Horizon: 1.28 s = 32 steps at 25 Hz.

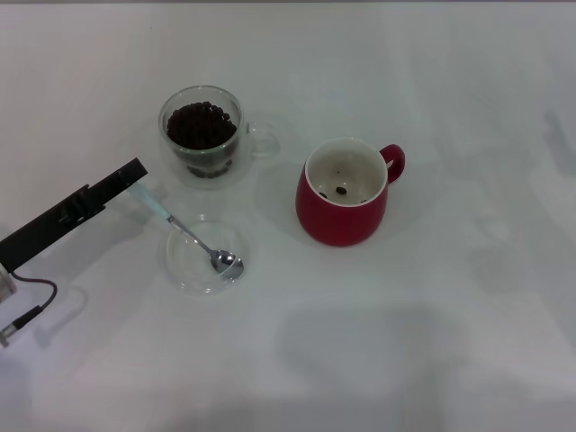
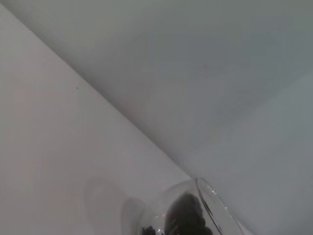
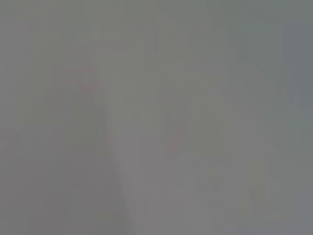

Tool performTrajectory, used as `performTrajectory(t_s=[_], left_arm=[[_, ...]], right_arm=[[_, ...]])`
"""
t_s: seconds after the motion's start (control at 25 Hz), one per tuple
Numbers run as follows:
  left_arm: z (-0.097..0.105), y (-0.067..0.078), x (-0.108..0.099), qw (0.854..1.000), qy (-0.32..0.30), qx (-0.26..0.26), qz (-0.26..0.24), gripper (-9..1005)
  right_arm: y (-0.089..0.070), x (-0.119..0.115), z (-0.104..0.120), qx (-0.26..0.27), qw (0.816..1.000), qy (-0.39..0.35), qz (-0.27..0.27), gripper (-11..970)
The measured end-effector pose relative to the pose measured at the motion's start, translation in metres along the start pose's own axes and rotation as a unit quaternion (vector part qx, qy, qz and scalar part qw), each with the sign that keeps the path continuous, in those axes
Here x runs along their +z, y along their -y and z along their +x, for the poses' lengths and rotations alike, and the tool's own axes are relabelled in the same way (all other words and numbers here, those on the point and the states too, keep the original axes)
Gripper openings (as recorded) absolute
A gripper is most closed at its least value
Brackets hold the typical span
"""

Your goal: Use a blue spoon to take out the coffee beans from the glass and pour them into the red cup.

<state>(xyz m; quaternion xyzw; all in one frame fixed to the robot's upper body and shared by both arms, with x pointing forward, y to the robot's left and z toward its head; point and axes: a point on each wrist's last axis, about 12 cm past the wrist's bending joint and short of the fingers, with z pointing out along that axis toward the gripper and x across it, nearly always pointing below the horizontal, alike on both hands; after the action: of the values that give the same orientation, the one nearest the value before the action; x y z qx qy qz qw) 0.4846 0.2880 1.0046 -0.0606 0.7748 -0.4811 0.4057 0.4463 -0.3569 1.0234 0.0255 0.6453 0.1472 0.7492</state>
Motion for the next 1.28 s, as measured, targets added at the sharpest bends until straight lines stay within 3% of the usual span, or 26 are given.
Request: performTrajectory(t_s=[0.2,0.28,0.64,0.76,0.88,1.04,1.12,1.2,1.28], left_arm=[[-0.001,-0.002,-0.003,1.0,0.005,0.017,-0.005,345],[-0.002,-0.003,-0.005,1.0,0.014,0.023,-0.007,488],[-0.01,-0.01,-0.021,0.998,0.051,0.032,-0.032,704],[-0.021,-0.015,-0.033,0.993,0.087,0.056,-0.049,765],[-0.027,-0.019,-0.045,0.983,0.142,0.088,-0.073,827],[-0.03,-0.021,-0.056,0.959,0.21,0.154,-0.109,872],[-0.03,-0.022,-0.057,0.954,0.217,0.169,-0.116,889],[-0.029,-0.022,-0.055,0.937,0.229,0.224,-0.14,897],[-0.029,-0.022,-0.053,0.93,0.233,0.242,-0.148,897]], right_arm=[[-0.002,0.001,0.0,0.003,1.0,0.003,-0.003,634],[-0.002,0.001,0.0,0.004,1.0,0.003,-0.003,634],[-0.002,0.001,0.0,0.004,1.0,0.003,-0.004,633],[-0.002,0.001,0.0,0.004,1.0,0.003,-0.004,633],[-0.003,0.003,0.001,0.004,1.0,0.001,-0.004,633],[-0.002,0.004,0.001,-0.001,1.0,-0.002,-0.004,633],[-0.002,0.003,0.002,-0.002,1.0,-0.005,-0.002,633],[0.0,0.003,0.003,-0.005,1.0,-0.012,0.002,633],[0.0,0.003,0.004,-0.012,1.0,-0.016,0.004,633]])
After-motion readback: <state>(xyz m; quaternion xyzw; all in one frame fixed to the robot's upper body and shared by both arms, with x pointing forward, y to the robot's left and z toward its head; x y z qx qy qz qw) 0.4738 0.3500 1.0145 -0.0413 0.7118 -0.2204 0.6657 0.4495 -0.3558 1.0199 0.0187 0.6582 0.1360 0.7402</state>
